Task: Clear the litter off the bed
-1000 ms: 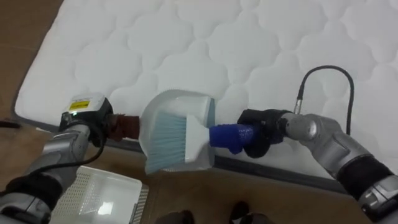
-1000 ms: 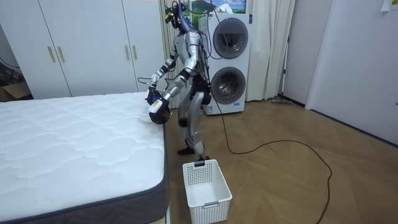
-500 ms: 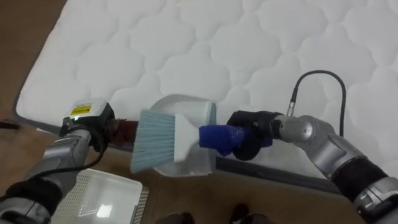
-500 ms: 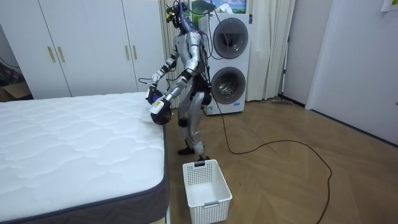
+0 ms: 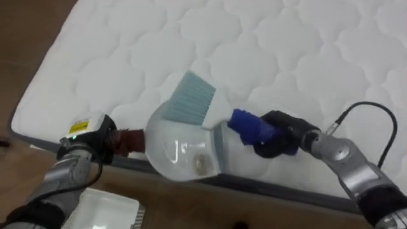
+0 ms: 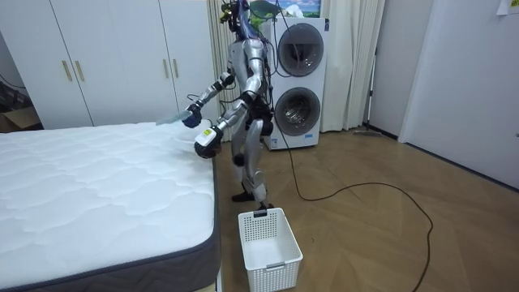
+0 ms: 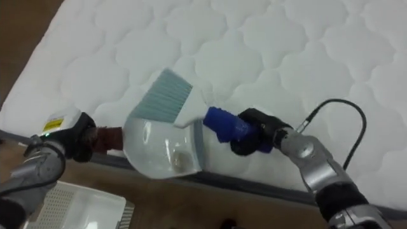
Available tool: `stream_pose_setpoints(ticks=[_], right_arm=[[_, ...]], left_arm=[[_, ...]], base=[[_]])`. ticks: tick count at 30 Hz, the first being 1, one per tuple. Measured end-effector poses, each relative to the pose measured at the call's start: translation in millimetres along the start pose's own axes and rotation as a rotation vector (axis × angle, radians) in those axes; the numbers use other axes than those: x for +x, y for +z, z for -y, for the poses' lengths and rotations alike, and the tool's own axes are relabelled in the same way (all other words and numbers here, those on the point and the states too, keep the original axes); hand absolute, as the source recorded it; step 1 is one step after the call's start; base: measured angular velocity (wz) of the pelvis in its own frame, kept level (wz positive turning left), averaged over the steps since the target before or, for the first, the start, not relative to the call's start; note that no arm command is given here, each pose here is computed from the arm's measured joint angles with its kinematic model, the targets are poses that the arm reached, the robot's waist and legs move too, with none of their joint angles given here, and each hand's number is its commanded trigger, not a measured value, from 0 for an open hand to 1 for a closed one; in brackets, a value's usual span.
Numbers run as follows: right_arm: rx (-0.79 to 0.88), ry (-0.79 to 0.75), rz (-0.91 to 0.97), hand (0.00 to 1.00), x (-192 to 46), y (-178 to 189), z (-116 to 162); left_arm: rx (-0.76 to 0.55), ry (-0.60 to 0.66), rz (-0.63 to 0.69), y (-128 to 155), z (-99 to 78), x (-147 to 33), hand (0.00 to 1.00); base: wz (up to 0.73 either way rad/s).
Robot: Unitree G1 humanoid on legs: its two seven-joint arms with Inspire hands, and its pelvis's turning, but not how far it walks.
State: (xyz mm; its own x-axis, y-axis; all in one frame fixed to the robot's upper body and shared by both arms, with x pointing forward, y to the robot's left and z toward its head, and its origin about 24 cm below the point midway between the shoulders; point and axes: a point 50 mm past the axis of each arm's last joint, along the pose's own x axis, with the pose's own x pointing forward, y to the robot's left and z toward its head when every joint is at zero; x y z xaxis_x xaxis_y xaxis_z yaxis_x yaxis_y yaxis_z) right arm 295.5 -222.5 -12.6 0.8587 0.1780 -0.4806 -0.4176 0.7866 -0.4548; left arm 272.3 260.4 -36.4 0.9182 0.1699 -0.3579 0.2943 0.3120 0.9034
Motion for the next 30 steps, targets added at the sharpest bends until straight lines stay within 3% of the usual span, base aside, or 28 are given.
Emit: stream_pose_setpoints(ticks=[7,11,13,14,16,26,30], right_arm=[[0.226,-0.273,-0.045,1.00,-21,-31,22],[0.273,-0.369,-0.061,0.99,-34,-44,27],[0.257,-0.392,-0.057,0.30,-38,-45,28],[0.255,-0.405,-0.052,0.15,-40,-45,28],[0.264,-0.441,-0.040,0.00,-47,-46,30],[0.389,-0.592,-0.056,0.00,-63,-58,31],[0.409,-0.598,-0.054,0.00,-62,-57,29]], left_arm=[[-0.096,0.005,-0.021,-4,12.7,-12.3,1.00],[-0.149,0.025,-0.026,-8,17.6,-24.8,1.00],[-0.152,0.021,-0.025,-9,21.3,-29.8,1.00],[-0.155,0.013,-0.026,-10,24.3,-33.5,1.00],[-0.169,-0.001,-0.023,-8,28.7,-37.5,1.00],[-0.270,-0.047,-0.062,-10,49.3,-61.0,1.00],[-0.282,-0.045,-0.092,-13,50.0,-61.9,1.00]], base=[[-0.05],[-0.02],[-0.03],[-0.06],[-0.05],[0.00],[0.00]])
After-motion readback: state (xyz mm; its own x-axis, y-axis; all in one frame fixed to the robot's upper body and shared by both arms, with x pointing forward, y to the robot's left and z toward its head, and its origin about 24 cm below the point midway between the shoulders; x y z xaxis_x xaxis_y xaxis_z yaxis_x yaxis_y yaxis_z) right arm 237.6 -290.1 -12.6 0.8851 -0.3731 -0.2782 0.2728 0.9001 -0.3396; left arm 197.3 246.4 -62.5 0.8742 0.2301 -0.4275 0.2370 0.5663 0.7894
